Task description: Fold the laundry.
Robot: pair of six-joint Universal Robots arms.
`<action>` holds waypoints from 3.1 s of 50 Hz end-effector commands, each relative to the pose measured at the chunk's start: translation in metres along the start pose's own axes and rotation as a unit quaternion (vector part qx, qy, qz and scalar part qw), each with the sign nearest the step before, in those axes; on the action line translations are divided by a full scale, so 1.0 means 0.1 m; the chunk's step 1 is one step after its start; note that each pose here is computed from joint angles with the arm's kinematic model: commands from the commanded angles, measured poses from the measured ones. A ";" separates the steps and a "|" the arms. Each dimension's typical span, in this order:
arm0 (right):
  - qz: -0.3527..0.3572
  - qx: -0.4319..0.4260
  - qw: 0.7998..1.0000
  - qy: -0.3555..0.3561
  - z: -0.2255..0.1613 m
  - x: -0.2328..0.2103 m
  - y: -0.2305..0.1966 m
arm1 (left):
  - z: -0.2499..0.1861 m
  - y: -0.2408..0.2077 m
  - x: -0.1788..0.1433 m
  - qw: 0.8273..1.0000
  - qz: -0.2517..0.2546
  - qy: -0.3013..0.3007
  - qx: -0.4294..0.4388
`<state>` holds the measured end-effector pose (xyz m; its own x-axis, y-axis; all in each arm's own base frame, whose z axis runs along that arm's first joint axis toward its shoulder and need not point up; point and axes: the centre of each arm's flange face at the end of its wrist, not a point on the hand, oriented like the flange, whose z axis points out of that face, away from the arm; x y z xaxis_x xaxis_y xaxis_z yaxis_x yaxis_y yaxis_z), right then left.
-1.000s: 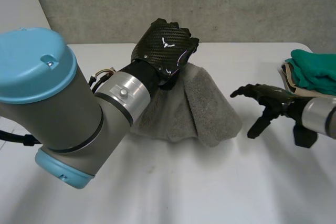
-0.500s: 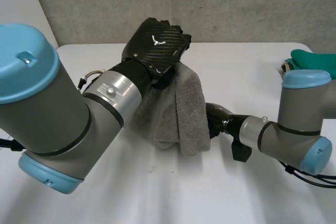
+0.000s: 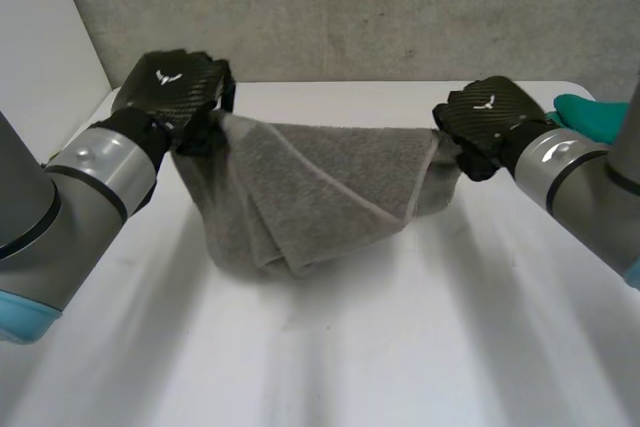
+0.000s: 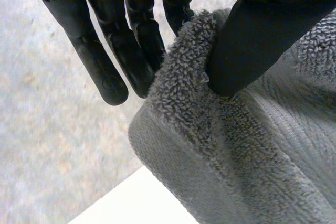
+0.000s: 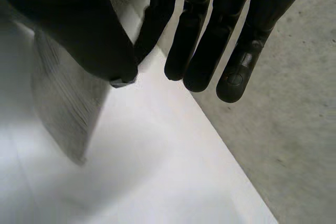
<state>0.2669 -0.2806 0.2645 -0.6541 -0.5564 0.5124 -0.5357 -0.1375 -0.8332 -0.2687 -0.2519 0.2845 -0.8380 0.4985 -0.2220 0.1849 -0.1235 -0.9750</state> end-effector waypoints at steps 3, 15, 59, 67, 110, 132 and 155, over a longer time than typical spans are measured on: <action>-0.062 -0.059 0.996 -0.010 -0.23 -0.01 -0.01 | 0.07 0.52 0.00 0.997 -0.001 0.003 -0.073; -0.005 -0.100 0.993 -0.061 0.16 -0.33 0.35 | 0.25 0.88 0.02 0.993 0.026 0.012 -0.116; 0.173 -0.037 0.966 -0.190 0.41 -1.40 0.74 | -0.11 0.53 0.04 0.997 0.032 0.010 -0.076; 0.173 -0.037 0.971 -0.163 0.52 -1.35 0.74 | -0.28 0.11 -0.05 0.999 0.034 -0.011 -0.014; -0.073 0.087 0.981 0.158 0.71 0.46 -0.47 | 1.03 -0.14 -0.59 0.974 0.072 -0.113 0.185; -0.082 0.048 0.991 0.091 0.01 0.17 -0.28 | 0.45 0.29 -0.29 0.978 0.057 -0.118 0.161; 0.023 -0.097 0.995 0.026 0.01 -0.17 0.93 | 0.14 1.06 -0.08 0.996 0.046 -0.077 0.008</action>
<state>0.2541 -0.2586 0.1731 -0.6242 -0.5783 0.5253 -0.6433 -0.0010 -0.7656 -0.2525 -0.2791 0.1786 -0.8821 0.3582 -0.3058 0.2606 -0.1695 -0.9504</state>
